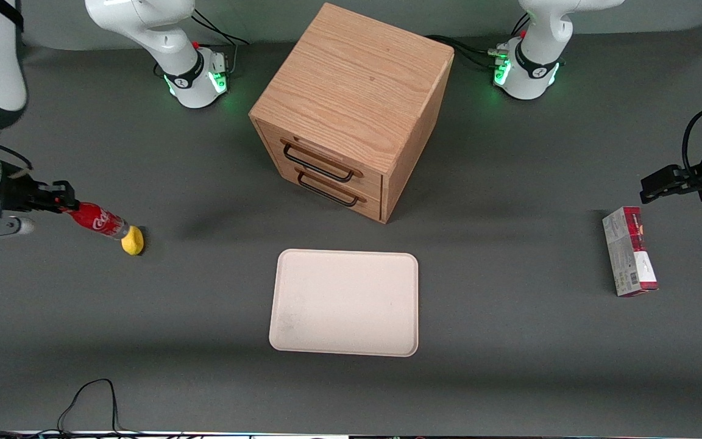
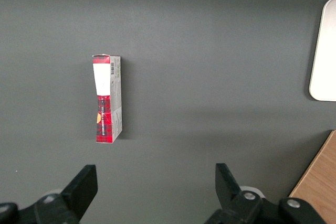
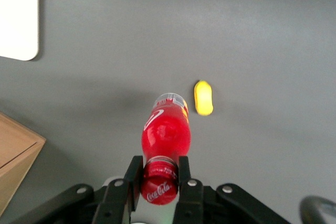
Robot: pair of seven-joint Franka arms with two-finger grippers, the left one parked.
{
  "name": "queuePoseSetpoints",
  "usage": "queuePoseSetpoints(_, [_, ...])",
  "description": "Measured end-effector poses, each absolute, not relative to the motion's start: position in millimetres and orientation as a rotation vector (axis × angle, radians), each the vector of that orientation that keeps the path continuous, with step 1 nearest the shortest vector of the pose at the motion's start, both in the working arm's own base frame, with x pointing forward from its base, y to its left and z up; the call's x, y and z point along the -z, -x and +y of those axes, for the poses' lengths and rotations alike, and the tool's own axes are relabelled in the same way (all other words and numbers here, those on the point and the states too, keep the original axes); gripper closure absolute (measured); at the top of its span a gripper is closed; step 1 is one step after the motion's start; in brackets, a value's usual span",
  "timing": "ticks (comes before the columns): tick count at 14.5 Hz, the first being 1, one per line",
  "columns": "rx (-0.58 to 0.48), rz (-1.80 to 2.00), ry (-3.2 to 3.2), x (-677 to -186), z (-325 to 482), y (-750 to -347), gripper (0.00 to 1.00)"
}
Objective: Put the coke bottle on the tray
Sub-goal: 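Carry the bottle with the right gripper over the cream tray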
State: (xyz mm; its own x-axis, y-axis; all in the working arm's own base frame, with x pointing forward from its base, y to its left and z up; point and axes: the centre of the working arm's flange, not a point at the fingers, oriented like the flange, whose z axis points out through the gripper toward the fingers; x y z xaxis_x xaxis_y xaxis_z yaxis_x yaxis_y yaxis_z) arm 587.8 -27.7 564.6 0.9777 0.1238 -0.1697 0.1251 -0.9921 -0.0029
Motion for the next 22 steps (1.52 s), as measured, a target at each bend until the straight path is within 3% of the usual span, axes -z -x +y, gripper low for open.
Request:
queuePoseSetpoints(4, [0.324,0.185,-3.101,-594,-9,-622,0.69])
queuePoseSetpoints(8, [0.35,0.114,-3.091,-573,8,-644,0.69])
queuePoseSetpoints(11, [0.315,-0.044,-3.107,-549,71,-667,0.69])
queuePoseSetpoints(22, [-0.092,-0.698,-3.215,-403,255,-738,0.69])
